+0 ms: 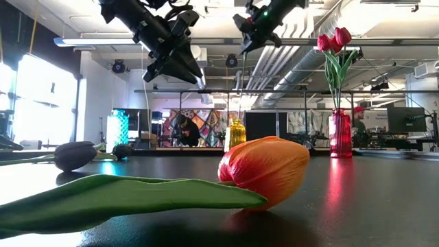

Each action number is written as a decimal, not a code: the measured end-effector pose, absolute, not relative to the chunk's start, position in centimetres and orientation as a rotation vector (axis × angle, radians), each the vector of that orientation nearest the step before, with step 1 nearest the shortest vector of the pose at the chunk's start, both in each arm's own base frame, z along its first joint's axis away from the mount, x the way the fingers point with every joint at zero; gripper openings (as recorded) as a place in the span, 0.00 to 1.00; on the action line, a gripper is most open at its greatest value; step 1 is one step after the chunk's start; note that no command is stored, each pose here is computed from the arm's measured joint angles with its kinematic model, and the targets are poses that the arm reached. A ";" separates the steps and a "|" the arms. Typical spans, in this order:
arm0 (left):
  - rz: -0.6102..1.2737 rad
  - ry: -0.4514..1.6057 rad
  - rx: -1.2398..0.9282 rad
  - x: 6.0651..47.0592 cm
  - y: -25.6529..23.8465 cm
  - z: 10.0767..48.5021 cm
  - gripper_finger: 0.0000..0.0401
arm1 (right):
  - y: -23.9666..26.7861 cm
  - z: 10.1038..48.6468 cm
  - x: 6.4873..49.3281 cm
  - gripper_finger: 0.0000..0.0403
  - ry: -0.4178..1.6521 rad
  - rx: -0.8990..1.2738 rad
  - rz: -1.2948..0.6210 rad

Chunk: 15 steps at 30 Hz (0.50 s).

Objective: Sort flowers into vase by color
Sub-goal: Put the right orange flower into the yellow vase

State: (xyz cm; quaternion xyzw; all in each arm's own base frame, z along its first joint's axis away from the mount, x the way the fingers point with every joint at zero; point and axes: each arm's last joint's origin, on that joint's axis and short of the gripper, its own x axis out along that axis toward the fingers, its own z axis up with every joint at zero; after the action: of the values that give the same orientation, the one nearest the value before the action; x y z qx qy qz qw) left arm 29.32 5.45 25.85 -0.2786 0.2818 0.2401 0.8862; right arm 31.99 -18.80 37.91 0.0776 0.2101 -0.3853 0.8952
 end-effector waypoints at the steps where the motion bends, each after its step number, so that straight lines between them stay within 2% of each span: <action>1: 0.500 0.587 -0.579 29.3 5.4 25.8 0.22 | -18.9 37.6 32.2 0.00 0.441 0.162 -0.797; 7: 0.510 0.587 -0.605 29.3 5.4 25.8 0.22 | -19.3 36.4 33.0 0.05 0.465 0.213 -0.791; 15: 0.506 0.593 -0.615 29.3 5.0 25.7 0.22 | -19.0 36.7 32.6 0.29 0.474 0.237 -0.777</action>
State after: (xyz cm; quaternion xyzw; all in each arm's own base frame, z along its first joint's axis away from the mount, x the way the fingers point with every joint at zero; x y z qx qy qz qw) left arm 29.32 4.97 25.74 -0.2948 0.2845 0.2427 0.8793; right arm 32.61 -19.05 36.67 0.1142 0.2283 -0.3742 0.8915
